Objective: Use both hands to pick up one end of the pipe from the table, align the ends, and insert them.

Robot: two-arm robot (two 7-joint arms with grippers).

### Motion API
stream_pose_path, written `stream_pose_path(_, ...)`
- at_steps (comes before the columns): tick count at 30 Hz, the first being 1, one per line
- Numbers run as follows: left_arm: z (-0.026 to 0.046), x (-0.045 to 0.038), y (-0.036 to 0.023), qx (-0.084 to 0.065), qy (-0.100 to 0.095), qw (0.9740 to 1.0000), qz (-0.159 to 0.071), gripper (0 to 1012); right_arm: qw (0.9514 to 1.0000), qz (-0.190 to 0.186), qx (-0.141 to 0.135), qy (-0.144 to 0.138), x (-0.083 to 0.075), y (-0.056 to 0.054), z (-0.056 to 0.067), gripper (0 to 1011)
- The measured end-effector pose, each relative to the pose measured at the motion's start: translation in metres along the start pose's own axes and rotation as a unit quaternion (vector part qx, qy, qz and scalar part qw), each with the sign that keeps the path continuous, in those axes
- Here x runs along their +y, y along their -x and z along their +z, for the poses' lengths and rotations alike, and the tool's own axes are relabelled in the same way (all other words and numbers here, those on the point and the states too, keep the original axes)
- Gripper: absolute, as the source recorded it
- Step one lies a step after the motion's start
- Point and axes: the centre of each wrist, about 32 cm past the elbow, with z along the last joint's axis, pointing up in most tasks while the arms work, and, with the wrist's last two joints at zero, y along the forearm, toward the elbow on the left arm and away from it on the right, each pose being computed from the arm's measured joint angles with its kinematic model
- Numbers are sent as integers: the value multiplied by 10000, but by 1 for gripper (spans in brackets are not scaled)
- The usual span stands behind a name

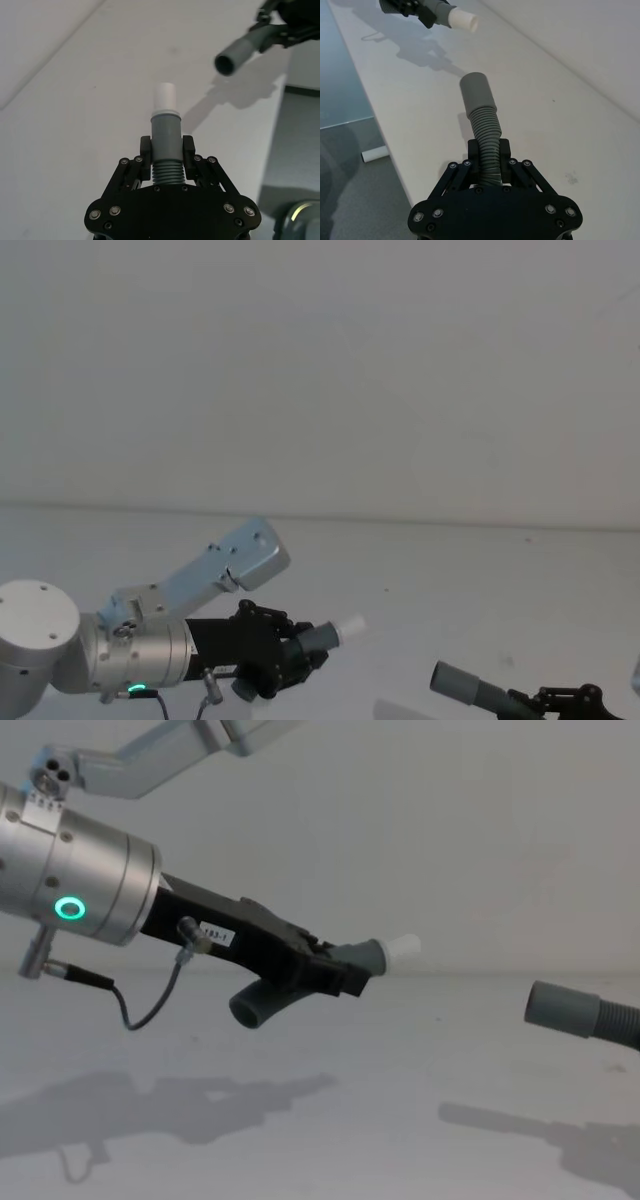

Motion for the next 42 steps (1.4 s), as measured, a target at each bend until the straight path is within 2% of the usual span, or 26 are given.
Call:
stream_pose_path(6, 77, 67, 4, -170, -17, 9988, -459, 327, 9998, 90, -133, -83, -53, -13, -8, 204)
stream_pose_path(7, 94, 78, 3, -196, -24, 9981, -576, 327, 9997, 116, -162, -109, -62, -18, -8, 204)
stream_pose_path(13, 153, 100, -2, -278, -94, 9951, -949, 327, 9993, 217, -246, -199, -94, -42, -11, 204)
stream_pose_path(17, 181, 102, -11, -309, -134, 9930, -1130, 327, 9988, 304, -279, -253, -112, -64, -15, 204)
stream_pose_path(22, 219, 97, -28, -355, -186, 9909, -1288, 327, 9980, 435, -320, -320, -135, -93, -23, 204)
stream_pose_path(32, 268, 77, -66, -404, -242, 9892, -1385, 327, 9948, 802, -379, -498, -212, -151, -44, 204)
stream_pose_path(42, 304, 35, -81, -430, -240, 9876, -1489, 327, 9930, 957, -396, -574, -254, -171, -55, 204)
